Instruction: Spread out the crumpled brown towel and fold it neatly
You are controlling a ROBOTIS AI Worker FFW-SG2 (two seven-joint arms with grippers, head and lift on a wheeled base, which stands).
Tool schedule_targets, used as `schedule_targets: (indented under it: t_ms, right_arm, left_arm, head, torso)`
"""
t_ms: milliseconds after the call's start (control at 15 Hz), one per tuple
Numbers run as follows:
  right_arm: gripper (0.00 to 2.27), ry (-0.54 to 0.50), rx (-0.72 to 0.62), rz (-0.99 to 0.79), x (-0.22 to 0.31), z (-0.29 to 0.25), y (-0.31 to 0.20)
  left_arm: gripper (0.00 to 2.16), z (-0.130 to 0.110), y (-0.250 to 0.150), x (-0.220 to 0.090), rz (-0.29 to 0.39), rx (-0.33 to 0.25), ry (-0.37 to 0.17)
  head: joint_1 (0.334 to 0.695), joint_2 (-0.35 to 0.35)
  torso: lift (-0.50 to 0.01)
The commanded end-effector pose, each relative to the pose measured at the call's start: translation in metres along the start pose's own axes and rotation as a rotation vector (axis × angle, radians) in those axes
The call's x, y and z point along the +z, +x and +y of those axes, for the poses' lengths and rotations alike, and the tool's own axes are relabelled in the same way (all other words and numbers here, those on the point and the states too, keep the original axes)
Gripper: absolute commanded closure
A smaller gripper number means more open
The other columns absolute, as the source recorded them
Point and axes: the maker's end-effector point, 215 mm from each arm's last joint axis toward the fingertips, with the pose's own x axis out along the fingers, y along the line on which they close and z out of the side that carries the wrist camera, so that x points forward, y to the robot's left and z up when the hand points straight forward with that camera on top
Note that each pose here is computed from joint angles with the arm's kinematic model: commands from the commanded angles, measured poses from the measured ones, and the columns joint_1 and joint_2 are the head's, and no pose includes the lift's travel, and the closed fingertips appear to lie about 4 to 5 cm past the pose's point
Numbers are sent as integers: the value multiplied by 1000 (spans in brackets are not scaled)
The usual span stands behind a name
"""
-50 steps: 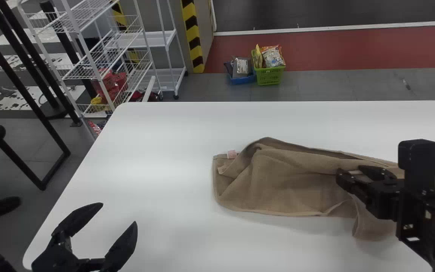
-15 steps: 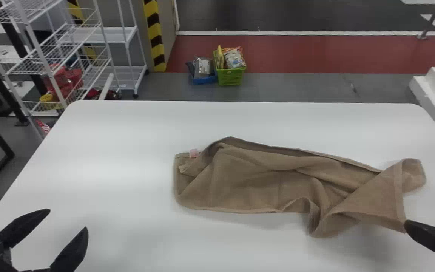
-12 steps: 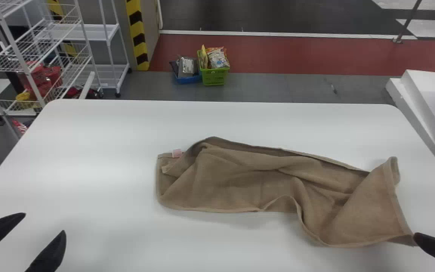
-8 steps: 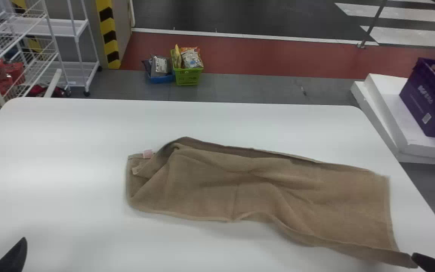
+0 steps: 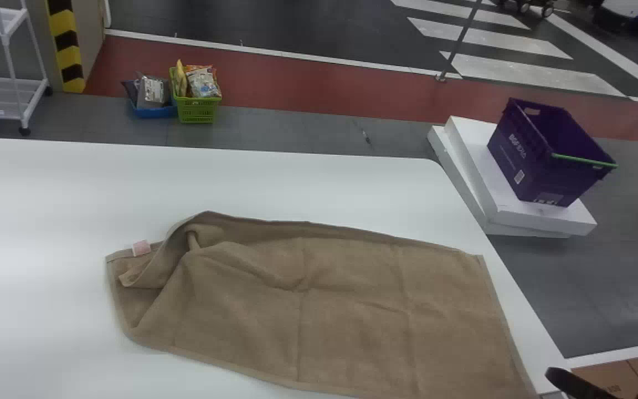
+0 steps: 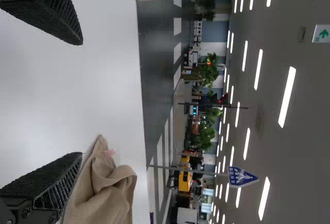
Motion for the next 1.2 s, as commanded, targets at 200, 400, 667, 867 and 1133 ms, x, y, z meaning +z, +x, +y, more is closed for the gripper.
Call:
schedule_targets:
  t_ms: [200,400,667,867,1133]
  right_arm:
    - [33,94,157,-12,8,50,9]
    - [33,29,185,-71,31,71,24]
    - [39,-175,132,-181,62,96,65]
    - [53,-378,114,-346,93,135,89]
    - [60,-363,7,-165,62,118,110]
  left_arm:
    - [29,-4,1,4,-6,-7,1]
    - [29,-7,0,5,-4,-13,3]
    - [29,-28,15,16,-15,-50,4]
    - [26,-52,34,17,-6,-96,12]
    - [29,-54,33,22,-5,-100,28]
  head:
    - [695,-302]
    - [695,-247]
    - [695,-228]
    - [695,-241]
    - [695,-234]
  torso:
    - [-128]
    - [-128]
    - [-128]
    - [-128]
    - [-128]
